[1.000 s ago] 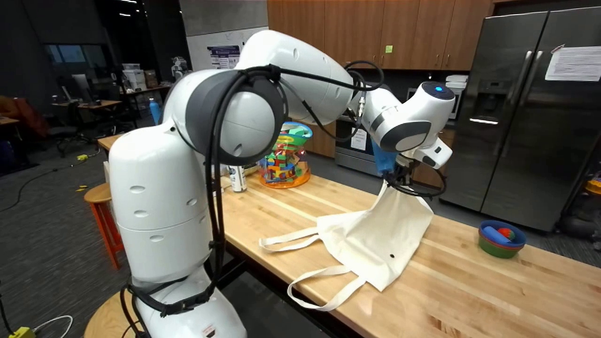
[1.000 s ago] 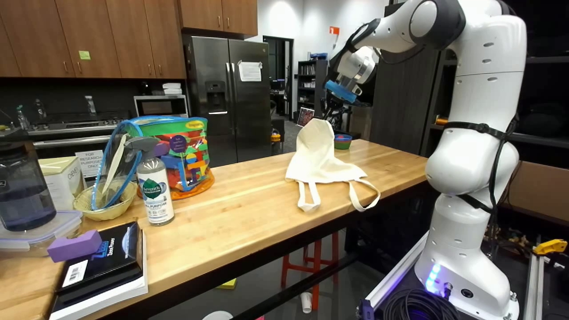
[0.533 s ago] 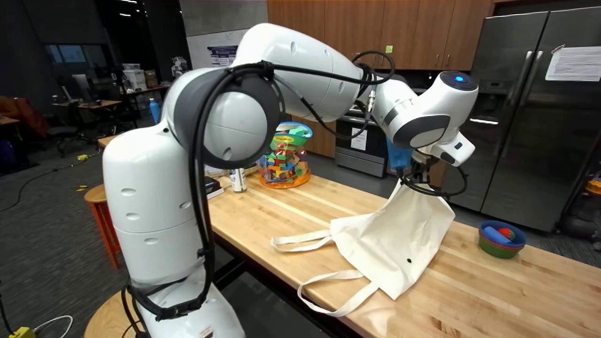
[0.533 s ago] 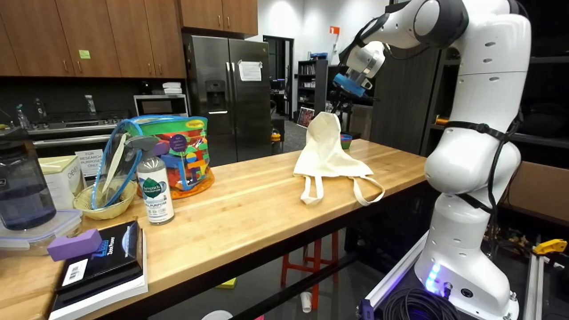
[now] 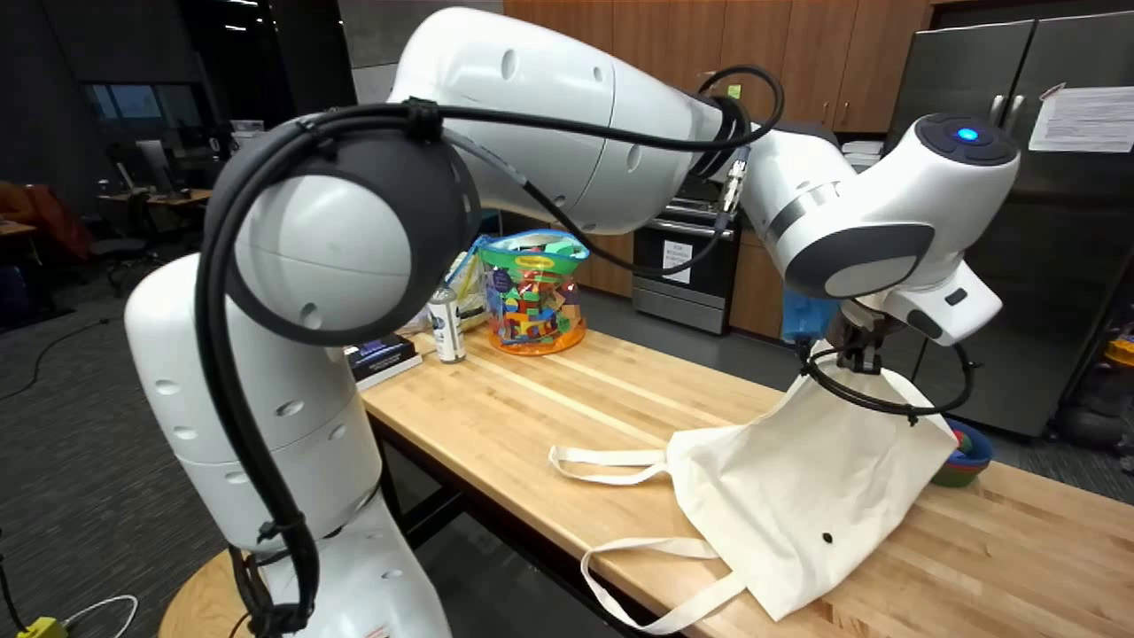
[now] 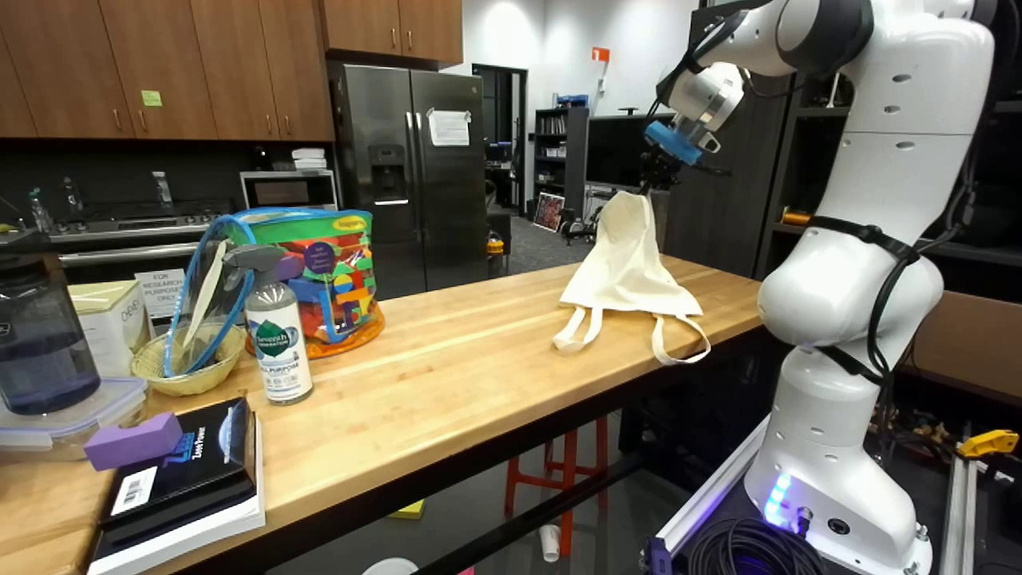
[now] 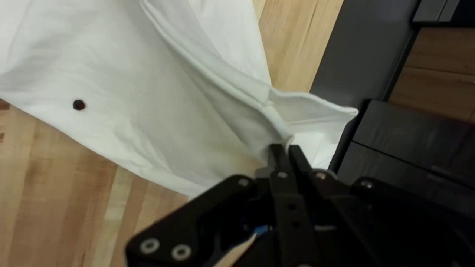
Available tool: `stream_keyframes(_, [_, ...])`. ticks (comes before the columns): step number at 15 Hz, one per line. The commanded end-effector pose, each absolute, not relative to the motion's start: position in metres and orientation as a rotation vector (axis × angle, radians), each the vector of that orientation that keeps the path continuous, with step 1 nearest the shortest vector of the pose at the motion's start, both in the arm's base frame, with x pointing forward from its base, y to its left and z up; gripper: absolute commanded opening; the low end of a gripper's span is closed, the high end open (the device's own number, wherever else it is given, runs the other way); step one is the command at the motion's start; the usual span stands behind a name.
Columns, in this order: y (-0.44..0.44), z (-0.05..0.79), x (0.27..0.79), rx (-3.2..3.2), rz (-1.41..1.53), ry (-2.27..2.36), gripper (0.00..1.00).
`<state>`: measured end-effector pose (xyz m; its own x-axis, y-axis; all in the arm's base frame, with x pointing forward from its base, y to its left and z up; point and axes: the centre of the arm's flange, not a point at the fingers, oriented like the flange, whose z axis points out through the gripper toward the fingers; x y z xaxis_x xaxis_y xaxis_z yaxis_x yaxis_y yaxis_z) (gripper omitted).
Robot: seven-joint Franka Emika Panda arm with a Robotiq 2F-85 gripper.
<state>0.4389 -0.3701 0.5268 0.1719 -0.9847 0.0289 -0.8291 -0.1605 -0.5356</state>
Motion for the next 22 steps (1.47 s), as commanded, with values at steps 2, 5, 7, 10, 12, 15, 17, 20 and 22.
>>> stream_keyframes(2, [-0.388, 0.551, 0.393, -1.974, -0.588, 1.805, 0.01])
stream_keyframes(5, [-0.383, 0.568, 0.405, -1.995, -0.612, 1.794, 0.01])
stream_keyframes(7, [-0.370, 0.577, 0.424, -2.034, -0.618, 1.766, 0.01])
stream_keyframes(10, [-0.325, 0.596, 0.480, -2.145, -0.614, 1.658, 0.01])
stream_keyframes(12, [-0.280, 0.609, 0.517, -2.227, -0.615, 1.558, 0.01])
stream_keyframes(15, [-0.206, 0.625, 0.562, -2.340, -0.610, 1.386, 0.01])
stream_keyframes(17, [-0.161, 0.629, 0.584, -2.403, -0.600, 1.275, 0.01])
stream_keyframes(20, [-0.091, 0.617, 0.594, -2.489, -0.547, 1.088, 0.01])
stream_keyframes(22, [-0.049, 0.594, 0.591, -2.551, -0.476, 0.961, 0.01])
